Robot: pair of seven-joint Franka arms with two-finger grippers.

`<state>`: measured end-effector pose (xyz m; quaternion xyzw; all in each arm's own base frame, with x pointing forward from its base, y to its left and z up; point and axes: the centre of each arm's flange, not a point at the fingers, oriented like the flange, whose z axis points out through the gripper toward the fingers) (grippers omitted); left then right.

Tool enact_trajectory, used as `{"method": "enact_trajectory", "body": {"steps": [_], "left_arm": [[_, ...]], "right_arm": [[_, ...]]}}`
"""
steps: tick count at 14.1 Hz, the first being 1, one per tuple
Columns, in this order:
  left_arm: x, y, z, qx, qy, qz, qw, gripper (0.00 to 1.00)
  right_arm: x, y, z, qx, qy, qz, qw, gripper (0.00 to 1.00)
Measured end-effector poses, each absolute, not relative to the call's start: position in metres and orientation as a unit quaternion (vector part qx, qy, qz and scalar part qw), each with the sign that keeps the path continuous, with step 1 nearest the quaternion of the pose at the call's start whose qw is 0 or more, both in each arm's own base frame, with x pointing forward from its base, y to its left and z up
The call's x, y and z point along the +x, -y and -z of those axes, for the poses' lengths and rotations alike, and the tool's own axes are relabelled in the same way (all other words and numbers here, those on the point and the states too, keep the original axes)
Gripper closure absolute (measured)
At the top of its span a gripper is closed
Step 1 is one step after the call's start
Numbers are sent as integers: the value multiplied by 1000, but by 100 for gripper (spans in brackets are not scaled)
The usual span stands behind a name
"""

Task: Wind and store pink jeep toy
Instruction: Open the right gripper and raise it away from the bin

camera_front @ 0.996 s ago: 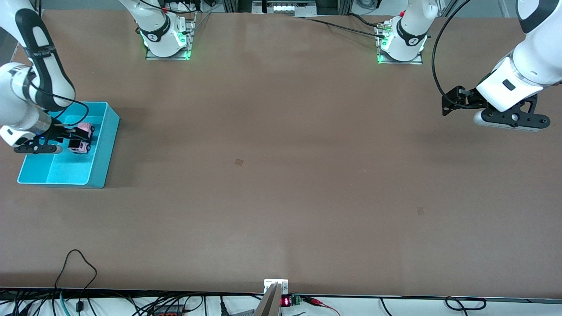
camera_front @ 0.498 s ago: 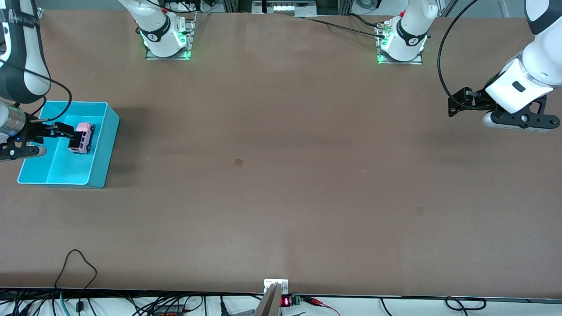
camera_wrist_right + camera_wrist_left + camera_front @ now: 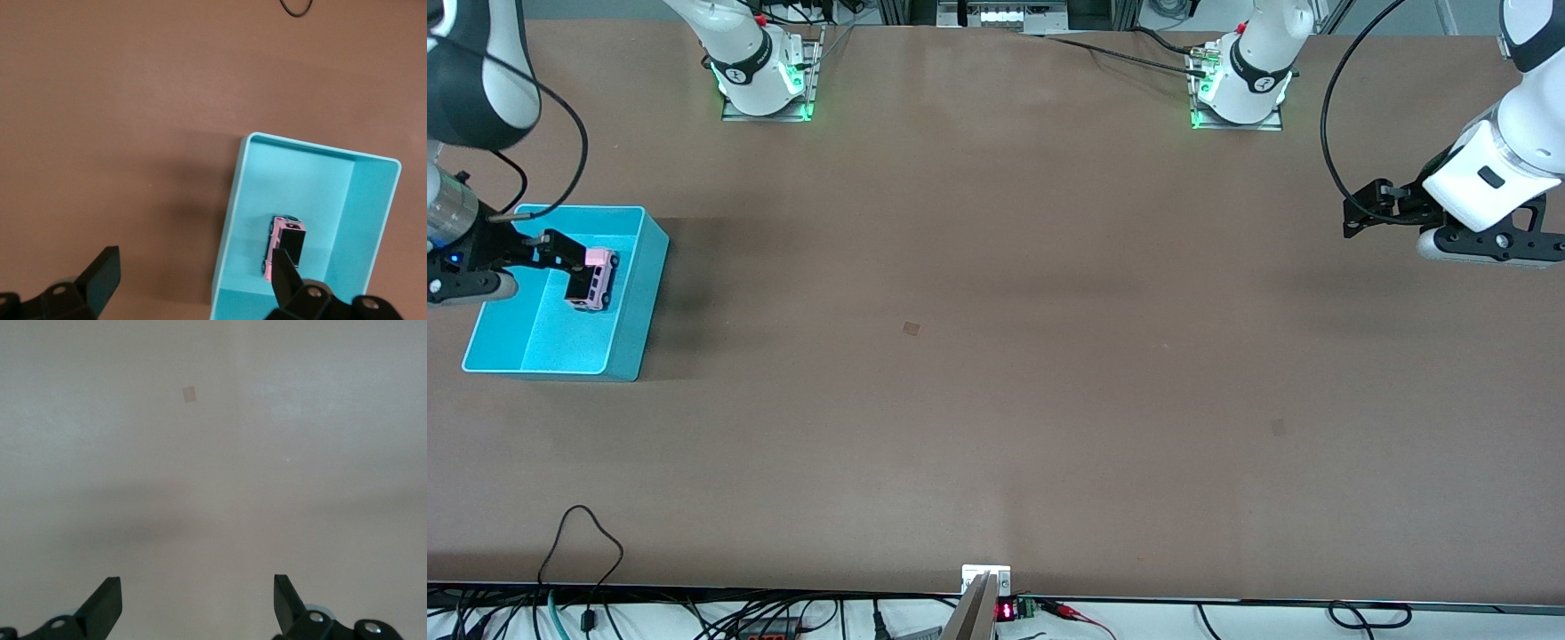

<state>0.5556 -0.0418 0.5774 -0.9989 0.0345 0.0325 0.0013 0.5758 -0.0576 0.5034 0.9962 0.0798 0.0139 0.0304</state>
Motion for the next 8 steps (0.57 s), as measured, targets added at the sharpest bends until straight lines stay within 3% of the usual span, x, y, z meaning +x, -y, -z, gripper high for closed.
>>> {"method": "enact_trajectory", "body": {"steps": [8], "left_arm": [[556, 42, -577, -999, -35, -33, 1, 0]], "right_arm": [[529, 7, -597, 994, -98, -56, -4, 0]]}}
